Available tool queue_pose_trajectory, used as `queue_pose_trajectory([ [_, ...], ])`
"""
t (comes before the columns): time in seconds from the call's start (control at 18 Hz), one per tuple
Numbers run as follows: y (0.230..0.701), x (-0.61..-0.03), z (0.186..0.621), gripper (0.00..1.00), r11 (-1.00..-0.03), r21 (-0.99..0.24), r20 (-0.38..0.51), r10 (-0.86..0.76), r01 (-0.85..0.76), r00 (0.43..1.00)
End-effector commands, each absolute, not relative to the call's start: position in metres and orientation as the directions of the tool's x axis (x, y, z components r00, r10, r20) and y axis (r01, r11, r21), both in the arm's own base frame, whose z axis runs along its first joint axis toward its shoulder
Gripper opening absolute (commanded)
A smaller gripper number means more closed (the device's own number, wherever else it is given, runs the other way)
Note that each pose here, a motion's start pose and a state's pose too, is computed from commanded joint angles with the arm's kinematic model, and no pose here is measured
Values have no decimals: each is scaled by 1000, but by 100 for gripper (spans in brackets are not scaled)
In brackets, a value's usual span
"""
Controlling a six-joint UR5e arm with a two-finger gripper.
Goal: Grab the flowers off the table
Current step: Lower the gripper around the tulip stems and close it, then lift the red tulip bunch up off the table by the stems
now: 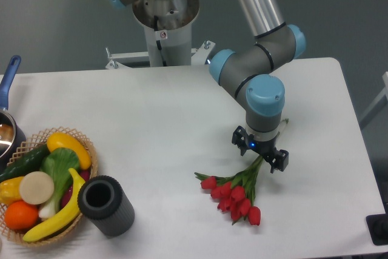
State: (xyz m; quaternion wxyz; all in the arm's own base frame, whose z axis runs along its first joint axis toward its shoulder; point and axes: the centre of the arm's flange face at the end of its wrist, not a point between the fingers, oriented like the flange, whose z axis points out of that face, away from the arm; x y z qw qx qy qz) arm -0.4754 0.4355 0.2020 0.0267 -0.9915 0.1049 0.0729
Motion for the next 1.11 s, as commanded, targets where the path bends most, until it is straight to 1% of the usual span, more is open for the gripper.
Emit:
queue_pose_trajectory([
  [0.06,436,-476,202,76,-977,-38,-150,-203,-210,968],
  [0.22,437,-477,202,56,-983,-43,-150,-171,-179,974],
  [0.33,437,-477,202,34,-988,-48,-149,-139,-148,979],
  [0.39,438,-477,205,15,-990,-56,-152,-119,-129,981],
  [0.44,438,-477,206,6,-990,-57,-153,-116,-126,981],
  [0.61,438,-476,211,0,-993,-65,-159,-91,-102,983],
  [0.78,442,-481,227,0,-995,-86,-184,-41,-57,982],
  [0.94,442,-486,247,0,-993,-105,-209,-27,-50,977],
  [1.0,441,-488,256,4,-992,-113,-218,-21,-47,976],
  [1.11,442,-492,266,4,-990,-137,-224,-13,-45,975],
])
